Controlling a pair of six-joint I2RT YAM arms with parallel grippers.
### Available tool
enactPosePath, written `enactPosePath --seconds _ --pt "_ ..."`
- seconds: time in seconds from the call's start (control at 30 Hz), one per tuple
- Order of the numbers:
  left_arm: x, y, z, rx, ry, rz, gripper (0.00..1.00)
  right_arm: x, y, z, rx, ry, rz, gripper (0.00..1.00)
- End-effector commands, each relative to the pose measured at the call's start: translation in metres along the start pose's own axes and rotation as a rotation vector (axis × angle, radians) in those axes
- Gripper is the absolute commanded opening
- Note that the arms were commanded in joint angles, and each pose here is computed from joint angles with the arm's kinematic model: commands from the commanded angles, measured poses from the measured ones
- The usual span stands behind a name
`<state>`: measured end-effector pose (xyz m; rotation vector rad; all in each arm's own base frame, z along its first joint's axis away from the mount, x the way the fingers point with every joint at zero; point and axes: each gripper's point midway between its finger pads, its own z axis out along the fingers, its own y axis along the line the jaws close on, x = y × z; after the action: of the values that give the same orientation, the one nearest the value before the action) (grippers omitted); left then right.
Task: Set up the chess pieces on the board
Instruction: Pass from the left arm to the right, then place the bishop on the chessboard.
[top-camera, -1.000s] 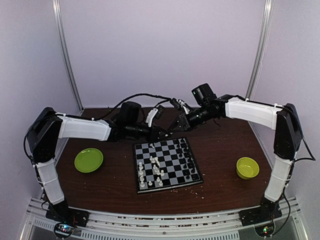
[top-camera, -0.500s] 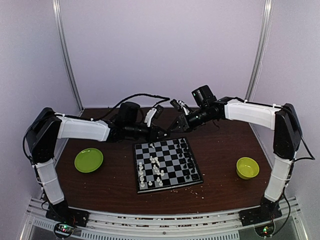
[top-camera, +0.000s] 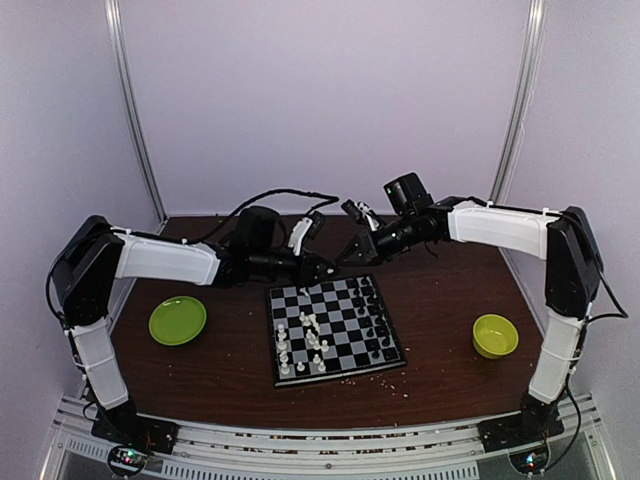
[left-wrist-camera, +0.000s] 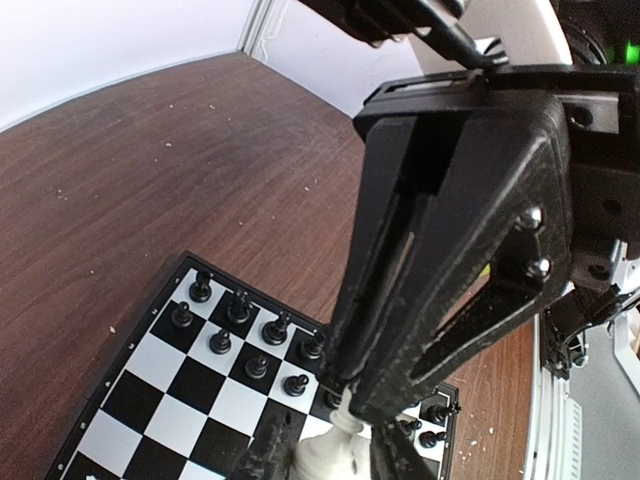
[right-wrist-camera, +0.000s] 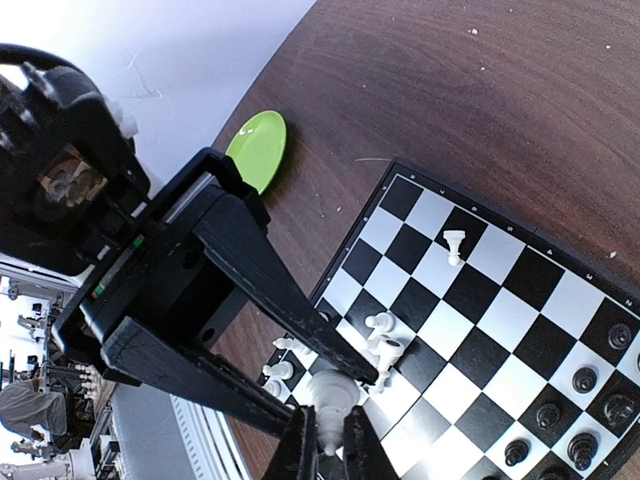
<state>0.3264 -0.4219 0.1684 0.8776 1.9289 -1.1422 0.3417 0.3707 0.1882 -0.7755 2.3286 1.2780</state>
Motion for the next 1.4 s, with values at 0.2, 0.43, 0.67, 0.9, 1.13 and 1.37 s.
enactPosePath --seconds 0.2,0.43,0.67,0.9,1.13,1.37 --pt "-0.008 -0.018 -0.031 -0.040 -0.016 0.135 0.40 0.018 -0.016 0.013 0.037 0.061 -0.030 0.07" --pt "0.025 0.004 -0.069 -0.231 0.122 0.170 0.43 0.043 -0.019 0.023 0.103 0.150 -0.123 0.07" --pt "0.018 0.030 -0.100 -0.421 0.062 0.109 0.44 0.075 -0.022 0.039 0.271 0.268 -0.328 0.06" --pt "0.017 0.031 -0.104 -0.440 0.050 0.093 0.44 0.097 -0.038 0.050 0.417 0.342 -0.471 0.05" --pt "0.022 0.029 -0.102 -0.421 0.051 0.071 0.43 0.109 -0.049 0.058 0.454 0.384 -0.499 0.05" --pt "0.031 0.029 -0.099 -0.405 0.077 0.064 0.43 0.116 -0.054 0.063 0.455 0.409 -0.494 0.06"
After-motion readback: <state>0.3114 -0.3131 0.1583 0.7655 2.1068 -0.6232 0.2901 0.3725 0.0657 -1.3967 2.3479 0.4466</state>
